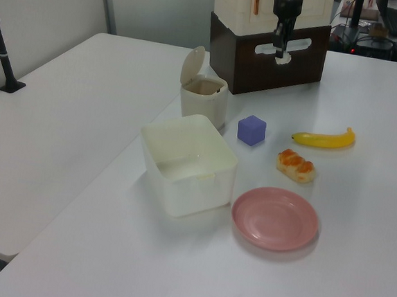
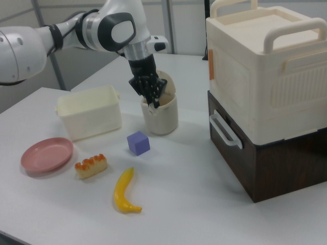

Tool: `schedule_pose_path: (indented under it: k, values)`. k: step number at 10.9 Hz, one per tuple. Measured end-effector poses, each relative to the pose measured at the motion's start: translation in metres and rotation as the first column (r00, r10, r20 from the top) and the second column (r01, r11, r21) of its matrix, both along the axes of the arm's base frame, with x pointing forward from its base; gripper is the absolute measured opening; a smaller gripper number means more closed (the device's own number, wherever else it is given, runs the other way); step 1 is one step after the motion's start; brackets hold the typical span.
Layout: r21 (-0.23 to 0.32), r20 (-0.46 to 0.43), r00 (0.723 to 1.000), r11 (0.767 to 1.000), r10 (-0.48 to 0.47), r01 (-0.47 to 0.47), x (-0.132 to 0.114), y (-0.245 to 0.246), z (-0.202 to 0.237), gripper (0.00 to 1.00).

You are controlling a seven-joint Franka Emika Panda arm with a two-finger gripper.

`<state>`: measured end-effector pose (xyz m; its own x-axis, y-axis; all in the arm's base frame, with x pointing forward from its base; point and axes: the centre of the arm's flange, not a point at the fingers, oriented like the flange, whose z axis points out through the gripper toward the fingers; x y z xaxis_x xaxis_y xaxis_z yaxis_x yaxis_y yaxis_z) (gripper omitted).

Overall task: Grab it up and put it in the trash
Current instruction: 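Lift the small white object and carry it over the open trash bin, then lower the gripper into the bin and open it to drop the object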

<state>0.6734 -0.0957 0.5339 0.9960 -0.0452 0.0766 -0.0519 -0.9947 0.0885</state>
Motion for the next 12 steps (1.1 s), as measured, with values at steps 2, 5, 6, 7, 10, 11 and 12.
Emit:
schedule_pose_path:
  k: [2,5,6,7,10,11,12]
  values:
    - [0.088,0.138,0.972,0.979,-0.193,0.182,0.013,0.016,0.014,0.22]
    - [0.244,0.325,0.822,0.881,-0.467,0.404,0.040,0.059,0.021,0.22]
    - [0.286,0.346,0.778,0.849,-0.524,0.445,0.048,0.074,0.015,0.22]
    - [0.288,0.359,0.746,0.827,-0.560,0.483,0.053,0.088,0.005,0.22]
    - [0.255,0.394,0.682,0.786,-0.616,0.563,0.068,0.110,-0.037,0.22]
    - [0.257,0.416,0.660,0.777,-0.625,0.574,0.073,0.111,-0.047,0.22]
    - [0.252,0.442,0.634,0.766,-0.635,0.592,0.078,0.112,-0.057,0.22]
